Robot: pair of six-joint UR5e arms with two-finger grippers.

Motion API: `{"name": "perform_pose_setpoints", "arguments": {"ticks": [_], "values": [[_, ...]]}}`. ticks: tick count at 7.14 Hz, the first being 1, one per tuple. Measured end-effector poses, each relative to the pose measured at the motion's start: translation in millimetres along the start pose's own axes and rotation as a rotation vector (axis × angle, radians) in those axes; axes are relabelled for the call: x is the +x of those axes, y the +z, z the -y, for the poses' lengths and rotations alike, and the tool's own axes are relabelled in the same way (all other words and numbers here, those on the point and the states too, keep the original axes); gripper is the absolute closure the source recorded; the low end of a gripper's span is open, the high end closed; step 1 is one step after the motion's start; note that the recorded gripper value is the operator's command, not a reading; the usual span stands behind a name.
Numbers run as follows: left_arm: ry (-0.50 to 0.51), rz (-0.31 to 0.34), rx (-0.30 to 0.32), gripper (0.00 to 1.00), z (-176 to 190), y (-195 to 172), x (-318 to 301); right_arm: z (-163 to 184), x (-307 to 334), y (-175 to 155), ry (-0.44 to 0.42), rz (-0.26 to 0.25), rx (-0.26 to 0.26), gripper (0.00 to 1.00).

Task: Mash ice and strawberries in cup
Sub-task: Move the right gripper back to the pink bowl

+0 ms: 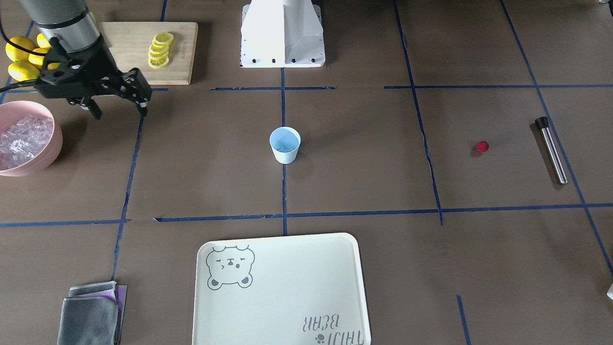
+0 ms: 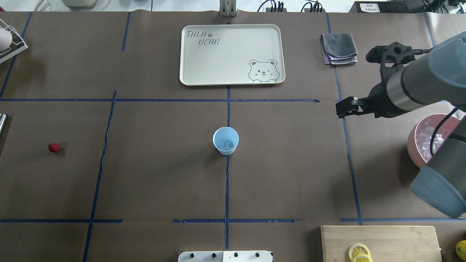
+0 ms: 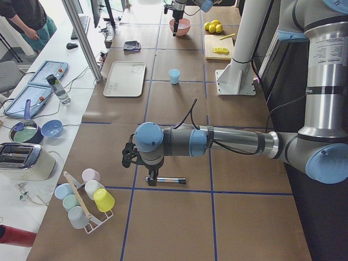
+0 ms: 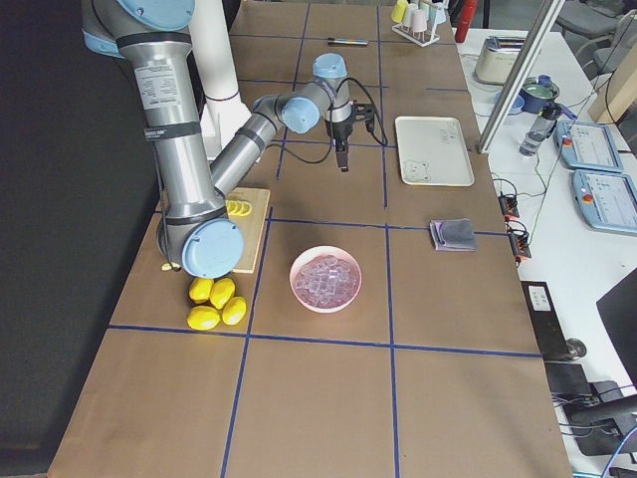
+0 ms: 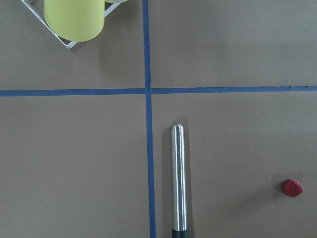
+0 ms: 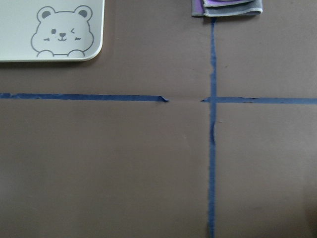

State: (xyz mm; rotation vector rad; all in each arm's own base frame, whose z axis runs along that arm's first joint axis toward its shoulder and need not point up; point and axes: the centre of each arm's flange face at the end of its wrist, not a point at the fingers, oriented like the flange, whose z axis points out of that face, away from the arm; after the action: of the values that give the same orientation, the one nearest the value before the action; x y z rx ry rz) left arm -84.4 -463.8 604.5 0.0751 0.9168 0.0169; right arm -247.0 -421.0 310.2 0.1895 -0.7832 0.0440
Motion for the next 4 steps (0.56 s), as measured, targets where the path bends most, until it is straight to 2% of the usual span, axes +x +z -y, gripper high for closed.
{"name": "perform_pose_setpoints", "arguments": {"ticks": [2, 3, 4], "values": [[0.001, 0.000, 0.002, 0.00, 0, -1, 2, -8, 98, 7, -0.058, 0.026, 0.014, 0.01], [0.002, 0.000, 0.003, 0.00, 0, -1, 2, -9, 147, 15, -0.074, 0.055, 0.006, 0.01], [0.002, 0.000, 0.003, 0.00, 0, -2, 2, -8, 187, 26, -0.094, 0.062, -0.010, 0.01]]}}
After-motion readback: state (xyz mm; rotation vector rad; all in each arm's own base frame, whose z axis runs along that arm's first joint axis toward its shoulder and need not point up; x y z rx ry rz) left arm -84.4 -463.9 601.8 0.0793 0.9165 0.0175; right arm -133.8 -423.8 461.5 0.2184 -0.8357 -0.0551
